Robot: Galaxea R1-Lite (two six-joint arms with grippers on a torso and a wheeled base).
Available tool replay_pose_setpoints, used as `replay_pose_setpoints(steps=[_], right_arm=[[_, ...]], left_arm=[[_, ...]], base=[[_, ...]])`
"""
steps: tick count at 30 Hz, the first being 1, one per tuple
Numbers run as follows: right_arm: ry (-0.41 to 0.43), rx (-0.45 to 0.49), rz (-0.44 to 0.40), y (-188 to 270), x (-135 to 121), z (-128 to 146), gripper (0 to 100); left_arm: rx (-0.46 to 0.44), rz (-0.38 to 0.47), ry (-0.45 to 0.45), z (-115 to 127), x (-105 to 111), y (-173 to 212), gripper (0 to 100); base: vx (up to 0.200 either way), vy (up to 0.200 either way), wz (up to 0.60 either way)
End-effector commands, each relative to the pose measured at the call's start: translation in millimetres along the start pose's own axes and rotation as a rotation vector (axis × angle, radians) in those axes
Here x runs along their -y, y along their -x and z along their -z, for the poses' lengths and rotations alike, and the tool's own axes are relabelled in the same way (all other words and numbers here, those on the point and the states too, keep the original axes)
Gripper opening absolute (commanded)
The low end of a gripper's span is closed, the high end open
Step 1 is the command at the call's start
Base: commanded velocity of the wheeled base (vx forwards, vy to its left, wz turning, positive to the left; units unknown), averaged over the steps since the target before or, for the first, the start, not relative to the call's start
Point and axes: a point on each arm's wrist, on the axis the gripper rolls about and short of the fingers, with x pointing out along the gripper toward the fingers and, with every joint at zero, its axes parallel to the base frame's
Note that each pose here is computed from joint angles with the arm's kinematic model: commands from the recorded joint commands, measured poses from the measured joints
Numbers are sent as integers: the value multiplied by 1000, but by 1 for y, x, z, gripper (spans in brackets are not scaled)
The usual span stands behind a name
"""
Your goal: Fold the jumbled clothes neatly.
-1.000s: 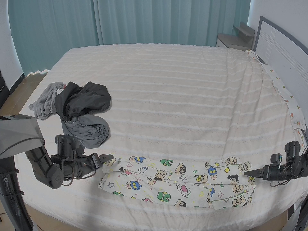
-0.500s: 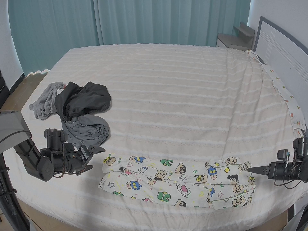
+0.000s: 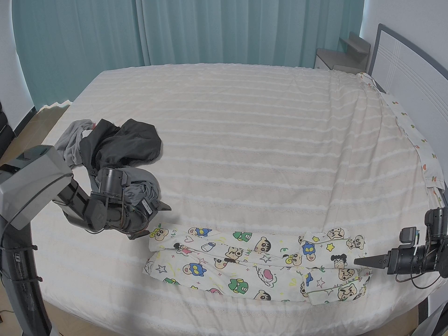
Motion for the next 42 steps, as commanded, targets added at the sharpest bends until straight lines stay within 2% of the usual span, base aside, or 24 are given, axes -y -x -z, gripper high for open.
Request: replay_pose_setpoints(steps=[1, 2, 3, 12, 13, 23, 33, 36, 38, 42], right_arm=[[20, 10, -9, 5, -7, 5, 100], [21, 11, -9, 7, -8, 6, 100], [21, 11, -9, 7, -8, 6, 100], [22, 3, -13, 7, -10, 9, 100], [22, 1, -14, 6, -10, 9, 100], [19, -5, -15, 6, -10, 11, 100], [20, -6, -16, 6, -11, 12, 100], [20, -6, -16, 6, -11, 12, 100], [18, -7, -16, 6, -11, 12, 100], [17, -8, -16, 6, -10, 12, 100]], left_arm=[[-16, -72, -79, 12, -5, -27, 100], [-2, -106, -120, 18, -6, -35, 100], [-2, -106, -120, 18, -6, -35, 100], [-7, -71, -164, 27, 14, -41, 100], [-9, -70, -166, 28, 15, -41, 0], [-6, -72, -168, 30, 16, -40, 0], [66, 13, -195, 22, 37, -21, 0], [76, 28, -202, 23, 37, -21, 0], [78, 51, -218, 32, 33, -24, 0], [68, 49, -237, 39, 25, -24, 0]], base=[[0, 0, 0], [0, 0, 0], [0, 0, 0], [0, 0, 0], [0, 0, 0], [0, 0, 0], [0, 0, 0], [0, 0, 0], [0, 0, 0], [0, 0, 0]])
